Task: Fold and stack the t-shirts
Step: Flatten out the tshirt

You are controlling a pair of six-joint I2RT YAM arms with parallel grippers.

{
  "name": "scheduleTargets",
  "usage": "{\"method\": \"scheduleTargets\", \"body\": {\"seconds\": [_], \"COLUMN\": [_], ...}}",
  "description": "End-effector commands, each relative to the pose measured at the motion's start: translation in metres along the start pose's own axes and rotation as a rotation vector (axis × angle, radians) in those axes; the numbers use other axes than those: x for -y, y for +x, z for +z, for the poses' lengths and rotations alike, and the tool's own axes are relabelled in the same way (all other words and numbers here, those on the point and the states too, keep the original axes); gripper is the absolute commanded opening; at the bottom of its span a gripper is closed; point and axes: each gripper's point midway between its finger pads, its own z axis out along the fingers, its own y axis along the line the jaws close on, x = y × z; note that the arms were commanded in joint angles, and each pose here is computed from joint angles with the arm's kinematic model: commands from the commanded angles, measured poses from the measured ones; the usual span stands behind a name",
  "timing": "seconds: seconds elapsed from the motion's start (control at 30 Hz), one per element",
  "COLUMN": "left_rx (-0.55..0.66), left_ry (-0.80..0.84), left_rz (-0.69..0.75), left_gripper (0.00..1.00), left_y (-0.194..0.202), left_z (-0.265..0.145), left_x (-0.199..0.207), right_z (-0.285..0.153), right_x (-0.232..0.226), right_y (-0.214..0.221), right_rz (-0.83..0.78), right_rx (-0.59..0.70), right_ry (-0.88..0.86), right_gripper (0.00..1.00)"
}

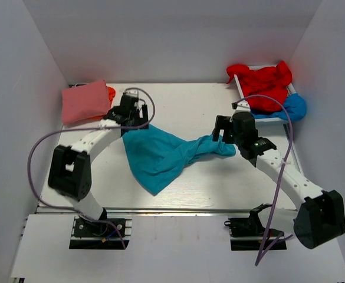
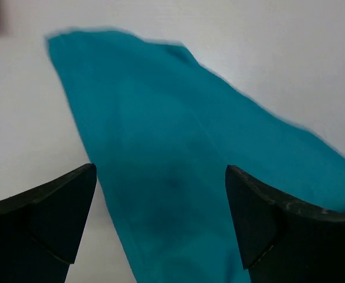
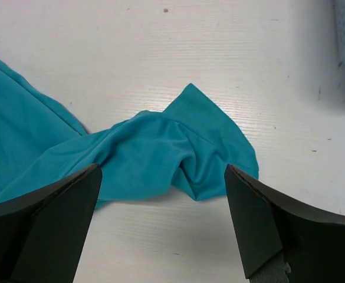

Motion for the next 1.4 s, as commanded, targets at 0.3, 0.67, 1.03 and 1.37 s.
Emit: {"method": "scheduleTargets", "body": {"seconds": [0.3,0.67,1.03,1.37], "left_rx": [-0.213,-0.436,-0.442,-0.440], "left_ry": [0.667,0.584,0.457,0.380], "left_rz": [0.184,0.310,0.327,0.314], "left_gripper": [1.00,0.97,0.79,0.09], "left_y": [0.140,0.233,0.249,0.255], "left_z": [-0.125,-0.155,-0.127,-0.108], "left_x": [0.111,0.100,0.107,0.104], "right_z": [0.024,0.083,0.118,0.125], "right_x": [-0.032,-0.019,-0.017,-0.021], "right_y": [-0.033,0.022,0.025,0.060], "right_rz": [-0.620,-0.823,-0.752,-0.710], "right_rx": [-0.004,-0.163,-0.094,-0.217], "right_ry": [-0.258,-0.344,-0.279,-0.358], "right_gripper": [0.90,0.90,0.84,0.31]}}
